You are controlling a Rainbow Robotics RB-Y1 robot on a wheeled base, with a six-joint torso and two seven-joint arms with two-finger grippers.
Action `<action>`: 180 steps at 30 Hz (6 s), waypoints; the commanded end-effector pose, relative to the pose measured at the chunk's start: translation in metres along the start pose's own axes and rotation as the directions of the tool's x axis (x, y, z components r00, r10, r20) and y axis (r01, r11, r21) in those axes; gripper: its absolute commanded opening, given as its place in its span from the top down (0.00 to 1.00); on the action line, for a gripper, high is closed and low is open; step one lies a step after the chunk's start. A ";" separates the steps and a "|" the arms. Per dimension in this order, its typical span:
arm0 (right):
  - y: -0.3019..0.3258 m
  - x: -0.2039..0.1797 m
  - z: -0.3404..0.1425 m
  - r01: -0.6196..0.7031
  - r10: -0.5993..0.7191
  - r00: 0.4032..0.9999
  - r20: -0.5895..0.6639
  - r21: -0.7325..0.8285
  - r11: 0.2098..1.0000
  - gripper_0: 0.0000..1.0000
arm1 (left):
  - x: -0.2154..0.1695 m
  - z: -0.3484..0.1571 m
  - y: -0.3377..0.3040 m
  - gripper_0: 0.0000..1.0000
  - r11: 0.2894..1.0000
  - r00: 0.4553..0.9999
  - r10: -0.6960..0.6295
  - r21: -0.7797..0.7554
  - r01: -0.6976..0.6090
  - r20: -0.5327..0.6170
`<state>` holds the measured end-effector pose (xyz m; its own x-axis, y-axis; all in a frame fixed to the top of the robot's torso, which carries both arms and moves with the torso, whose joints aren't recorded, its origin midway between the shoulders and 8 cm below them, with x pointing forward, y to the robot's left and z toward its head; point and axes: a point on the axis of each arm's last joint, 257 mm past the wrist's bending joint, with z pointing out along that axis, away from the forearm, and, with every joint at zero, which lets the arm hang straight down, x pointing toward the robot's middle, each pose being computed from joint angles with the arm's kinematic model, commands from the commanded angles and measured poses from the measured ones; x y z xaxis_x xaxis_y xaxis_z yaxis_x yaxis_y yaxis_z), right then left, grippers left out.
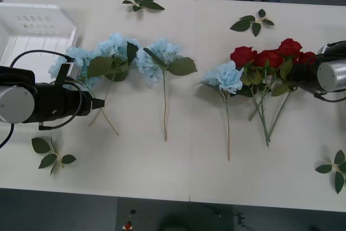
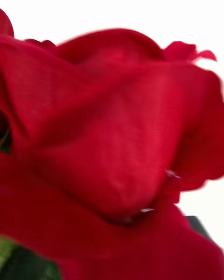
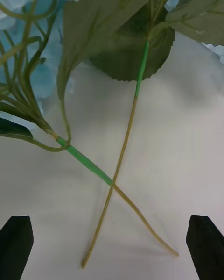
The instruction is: Put the red flowers into the right box and the blue flowers into the left box
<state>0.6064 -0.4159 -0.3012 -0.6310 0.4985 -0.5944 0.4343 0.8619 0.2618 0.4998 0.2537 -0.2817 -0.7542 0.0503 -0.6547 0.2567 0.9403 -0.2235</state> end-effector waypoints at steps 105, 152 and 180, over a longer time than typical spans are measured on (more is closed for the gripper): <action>0.031 -0.013 -0.046 -0.055 0.055 0.998 0.041 -0.002 0.998 0.00 | -0.114 -0.044 -0.003 1.00 0.997 0.914 0.005 -0.076 0.028 0.406; 0.116 -0.022 -0.035 0.015 0.005 0.993 0.121 -0.162 0.987 0.00 | -0.167 -0.225 0.187 0.00 0.916 0.890 0.165 -0.401 0.022 0.426; 0.085 -0.012 -0.008 0.047 -0.036 0.989 0.143 -0.074 0.996 1.00 | -0.103 -0.048 -0.015 0.00 0.934 0.933 0.332 -0.189 -0.304 0.141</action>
<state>0.6342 -0.3597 -0.2819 -0.5546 0.4693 -0.6871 0.3886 0.8763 0.2848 0.5246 0.2510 -0.1889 -0.6047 0.2585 -0.7533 0.3426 0.9383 0.0470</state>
